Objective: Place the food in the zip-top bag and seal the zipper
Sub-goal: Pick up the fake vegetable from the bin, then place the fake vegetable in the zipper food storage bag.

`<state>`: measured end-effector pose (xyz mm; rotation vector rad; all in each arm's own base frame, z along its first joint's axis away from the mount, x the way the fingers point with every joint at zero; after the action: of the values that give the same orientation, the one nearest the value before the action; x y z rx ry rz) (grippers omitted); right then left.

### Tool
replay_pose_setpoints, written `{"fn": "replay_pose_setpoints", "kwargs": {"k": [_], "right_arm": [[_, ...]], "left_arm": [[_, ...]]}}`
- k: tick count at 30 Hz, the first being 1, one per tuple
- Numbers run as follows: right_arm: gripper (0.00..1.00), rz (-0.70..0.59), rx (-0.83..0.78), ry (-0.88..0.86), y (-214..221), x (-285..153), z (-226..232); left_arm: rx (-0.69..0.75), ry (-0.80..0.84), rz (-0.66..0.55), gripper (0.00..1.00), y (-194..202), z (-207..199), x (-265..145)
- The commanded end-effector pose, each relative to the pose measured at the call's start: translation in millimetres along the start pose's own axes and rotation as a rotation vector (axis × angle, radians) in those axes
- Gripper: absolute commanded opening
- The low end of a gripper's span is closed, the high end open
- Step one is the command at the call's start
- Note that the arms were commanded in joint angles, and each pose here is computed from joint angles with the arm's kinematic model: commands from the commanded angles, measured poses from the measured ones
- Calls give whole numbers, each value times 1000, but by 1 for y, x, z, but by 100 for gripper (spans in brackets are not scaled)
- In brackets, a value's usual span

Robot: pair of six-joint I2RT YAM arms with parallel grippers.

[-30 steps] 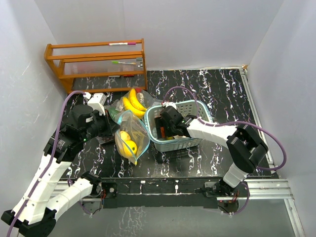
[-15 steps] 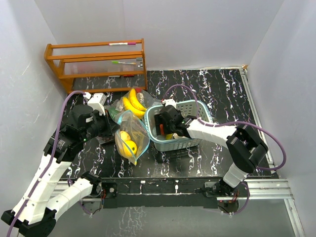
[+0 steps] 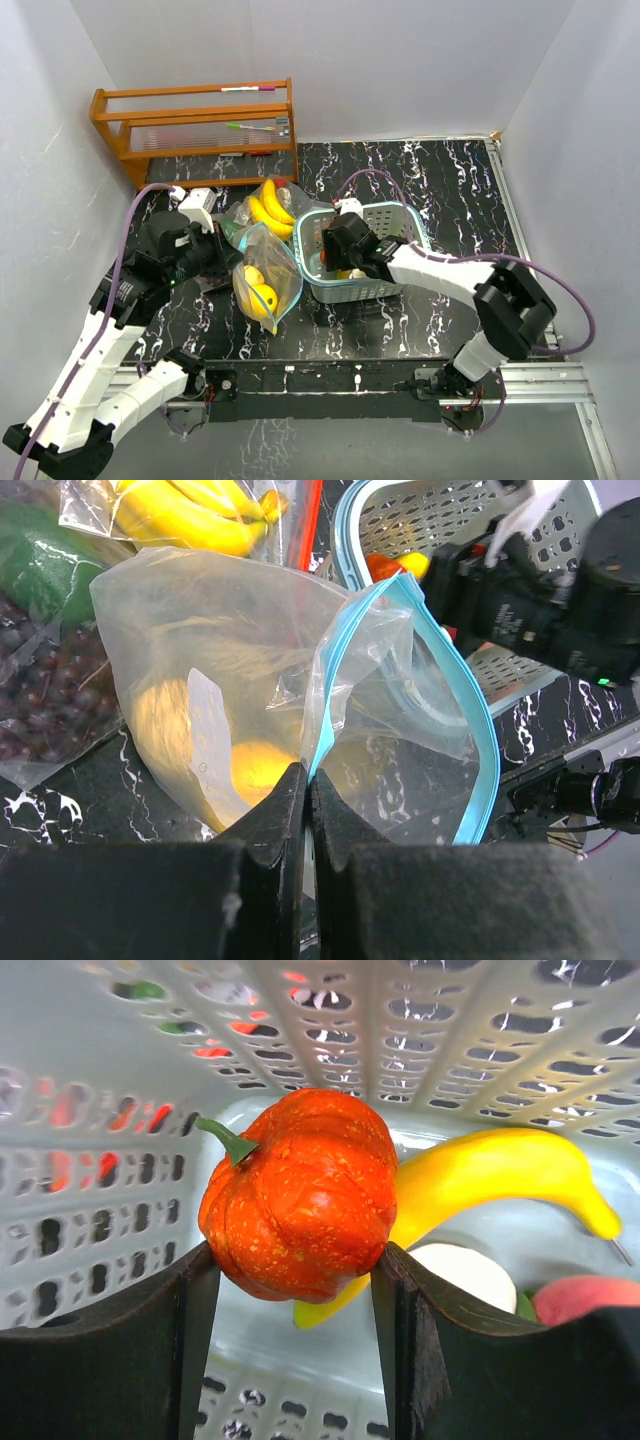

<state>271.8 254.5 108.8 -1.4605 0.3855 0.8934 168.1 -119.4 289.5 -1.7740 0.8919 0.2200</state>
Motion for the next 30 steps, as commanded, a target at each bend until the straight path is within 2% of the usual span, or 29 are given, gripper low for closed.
{"fn": "replay_pose_setpoints", "kwargs": {"k": [1,5,9,15,19,25,30], "right_arm": [[36,-173,37,-76,-45,-51,6],[36,-265,45,-107,-63,-88,1],[36,-329,11,-217,-76,-126,7],[36,-489,-86,-532,-94,-198,32],[35,-524,-165,-751,-97,-228,56],[36,-511,-238,-953,-93,-240,93],[36,-466,-261,-944,-84,-224,122]], "left_arm": [[-4,8,-25,0,-7,-2,0],[-3,-8,-15,0,-5,1,5],[-5,-13,-11,0,-4,2,9],[-12,-2,9,0,-3,1,19],[-15,0,15,0,-3,0,24],[-17,11,22,0,-3,-2,28],[-19,12,18,0,-4,-2,26]]}}
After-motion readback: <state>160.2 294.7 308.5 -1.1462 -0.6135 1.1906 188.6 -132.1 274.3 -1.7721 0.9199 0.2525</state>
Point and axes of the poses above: each gripper's point midway between its finger pads, its own x axis out along the fingers, its own z axis along the line the jaws close on, y = z × x, the point moved 4 cm from there along -x, back along the fingers, and after that the axes turned 1 degree about -x, right-handed, at the moved point
